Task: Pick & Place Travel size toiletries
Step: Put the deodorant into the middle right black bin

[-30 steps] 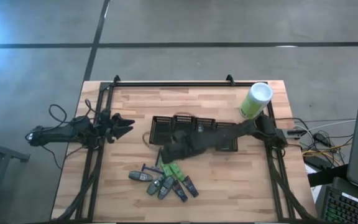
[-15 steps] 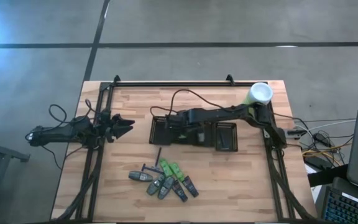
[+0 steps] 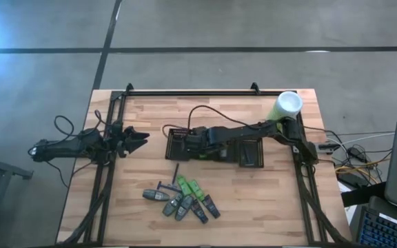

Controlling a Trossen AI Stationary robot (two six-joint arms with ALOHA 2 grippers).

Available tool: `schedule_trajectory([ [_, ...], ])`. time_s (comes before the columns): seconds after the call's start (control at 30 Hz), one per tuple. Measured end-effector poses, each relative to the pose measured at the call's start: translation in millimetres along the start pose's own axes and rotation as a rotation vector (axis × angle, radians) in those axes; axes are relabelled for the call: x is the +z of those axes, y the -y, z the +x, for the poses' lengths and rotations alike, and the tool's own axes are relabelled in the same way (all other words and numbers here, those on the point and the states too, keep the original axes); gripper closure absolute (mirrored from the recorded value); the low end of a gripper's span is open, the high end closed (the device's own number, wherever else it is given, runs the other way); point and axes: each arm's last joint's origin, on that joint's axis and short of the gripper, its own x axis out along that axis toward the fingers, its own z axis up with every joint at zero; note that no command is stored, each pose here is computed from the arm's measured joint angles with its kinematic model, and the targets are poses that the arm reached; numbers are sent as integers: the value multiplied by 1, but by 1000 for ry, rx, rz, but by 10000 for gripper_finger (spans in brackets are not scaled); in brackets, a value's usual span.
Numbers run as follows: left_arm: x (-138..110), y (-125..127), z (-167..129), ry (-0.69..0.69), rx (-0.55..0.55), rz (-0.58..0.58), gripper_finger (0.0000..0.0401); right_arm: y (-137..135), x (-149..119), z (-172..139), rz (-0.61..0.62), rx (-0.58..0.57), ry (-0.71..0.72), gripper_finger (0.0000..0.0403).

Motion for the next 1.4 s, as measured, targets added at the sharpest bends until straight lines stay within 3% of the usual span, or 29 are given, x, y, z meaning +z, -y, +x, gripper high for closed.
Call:
schedule_trajectory([
  [0.17,0,0,0,5,-4,-23,119,-9,-36,-20,-102,-12,2,126],
  [0.3,1,1,0,1,-16,-363,119,-7,-67,-50,-169,-20,5,116],
  [0.33,0,0,0,-4,-7,-400,119,-5,-72,-58,-183,-10,11,116],
  [0.6,-5,-4,7,-35,79,-427,119,39,-84,-98,-223,176,62,154],
  [0.77,-12,5,23,-330,80,-288,119,75,-81,-109,-207,333,94,181],
  [0.9,-17,24,37,-739,88,-49,119,95,-79,-118,-141,402,96,190],
  [1.03,-21,45,43,-1059,182,204,119,104,-80,-117,-140,389,97,186],
  [1.13,-25,62,50,-1163,212,377,119,104,-81,-113,-180,383,88,176],
  [1.23,-28,86,60,-1143,167,487,119,106,-83,-110,-196,370,73,163],
  [1.4,-43,104,64,-1147,160,661,119,110,-85,-106,-213,348,68,133],
])
